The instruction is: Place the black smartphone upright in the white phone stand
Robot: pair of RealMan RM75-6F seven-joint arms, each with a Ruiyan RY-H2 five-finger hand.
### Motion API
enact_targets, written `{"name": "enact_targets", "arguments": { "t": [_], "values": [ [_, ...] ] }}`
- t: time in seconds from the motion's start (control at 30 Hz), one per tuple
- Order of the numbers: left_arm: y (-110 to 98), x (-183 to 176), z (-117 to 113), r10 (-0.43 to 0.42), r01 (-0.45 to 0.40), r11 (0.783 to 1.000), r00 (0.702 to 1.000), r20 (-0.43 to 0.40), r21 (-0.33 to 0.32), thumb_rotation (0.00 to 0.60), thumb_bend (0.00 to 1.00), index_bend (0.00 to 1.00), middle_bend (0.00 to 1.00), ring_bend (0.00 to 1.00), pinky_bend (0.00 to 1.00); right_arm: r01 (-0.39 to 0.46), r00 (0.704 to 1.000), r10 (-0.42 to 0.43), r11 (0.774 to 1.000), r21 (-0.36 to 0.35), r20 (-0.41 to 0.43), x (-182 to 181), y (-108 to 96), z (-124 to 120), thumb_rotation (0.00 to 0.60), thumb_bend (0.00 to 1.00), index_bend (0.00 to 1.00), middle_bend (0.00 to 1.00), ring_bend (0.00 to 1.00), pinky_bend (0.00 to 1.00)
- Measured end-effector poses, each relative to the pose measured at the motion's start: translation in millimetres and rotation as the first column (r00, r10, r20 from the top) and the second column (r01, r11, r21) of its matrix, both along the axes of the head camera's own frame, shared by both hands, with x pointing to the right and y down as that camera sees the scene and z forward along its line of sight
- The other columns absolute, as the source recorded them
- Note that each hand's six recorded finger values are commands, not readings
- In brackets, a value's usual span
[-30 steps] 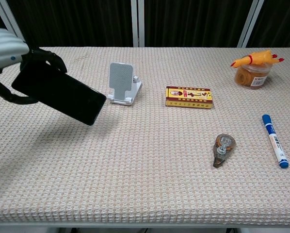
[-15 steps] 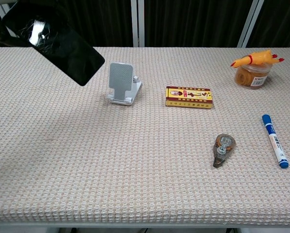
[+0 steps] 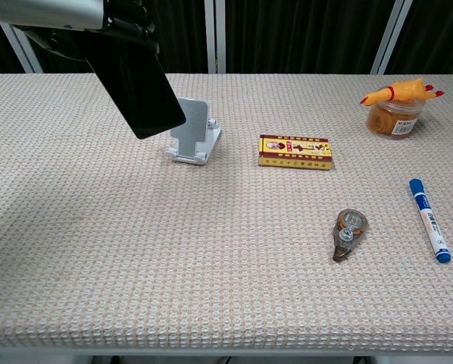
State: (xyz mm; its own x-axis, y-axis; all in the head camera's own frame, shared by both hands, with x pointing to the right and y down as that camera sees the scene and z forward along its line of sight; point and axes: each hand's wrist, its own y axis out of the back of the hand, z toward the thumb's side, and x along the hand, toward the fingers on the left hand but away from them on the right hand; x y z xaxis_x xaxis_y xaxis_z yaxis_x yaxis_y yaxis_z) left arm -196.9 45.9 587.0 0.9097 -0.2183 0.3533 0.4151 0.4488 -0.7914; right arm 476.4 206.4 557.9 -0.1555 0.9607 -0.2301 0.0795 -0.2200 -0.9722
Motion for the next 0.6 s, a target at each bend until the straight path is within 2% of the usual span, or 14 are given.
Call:
{"name": "enact_targets", "arguments": {
  "t": [0.2, 0.37, 0.6],
  "values": [
    [-14, 5, 8, 0.112, -0.114, 0.992, 0.993, 0.028, 0.045, 0.6, 0.35, 0.79, 0.74, 0.5, 0.57, -0.009, 1.0, 0.009, 1.0, 0.0, 0.0, 3, 0, 1, 0.6, 0.29, 0.0, 0.0, 0.0, 0.0],
    [-19, 7, 15, 0.21, -0.213, 0.975, 0.977, 0.042, 0.057, 0.6, 0.35, 0.77, 0.74, 0.5, 0.57, -0.015, 1.0, 0.015, 1.0, -0.012, 0.0, 5, 0, 5, 0.6, 0.29, 0.0, 0.0, 0.0, 0.0],
    [-22, 9, 28, 0.309, -0.313, 0.949, 0.948, 0.072, 0.04, 0.6, 0.35, 0.76, 0.74, 0.5, 0.57, -0.013, 1.0, 0.013, 1.0, -0.002, 0.003, 4, -1, 6, 0.6, 0.29, 0.0, 0.0, 0.0, 0.0]
  ]
}}
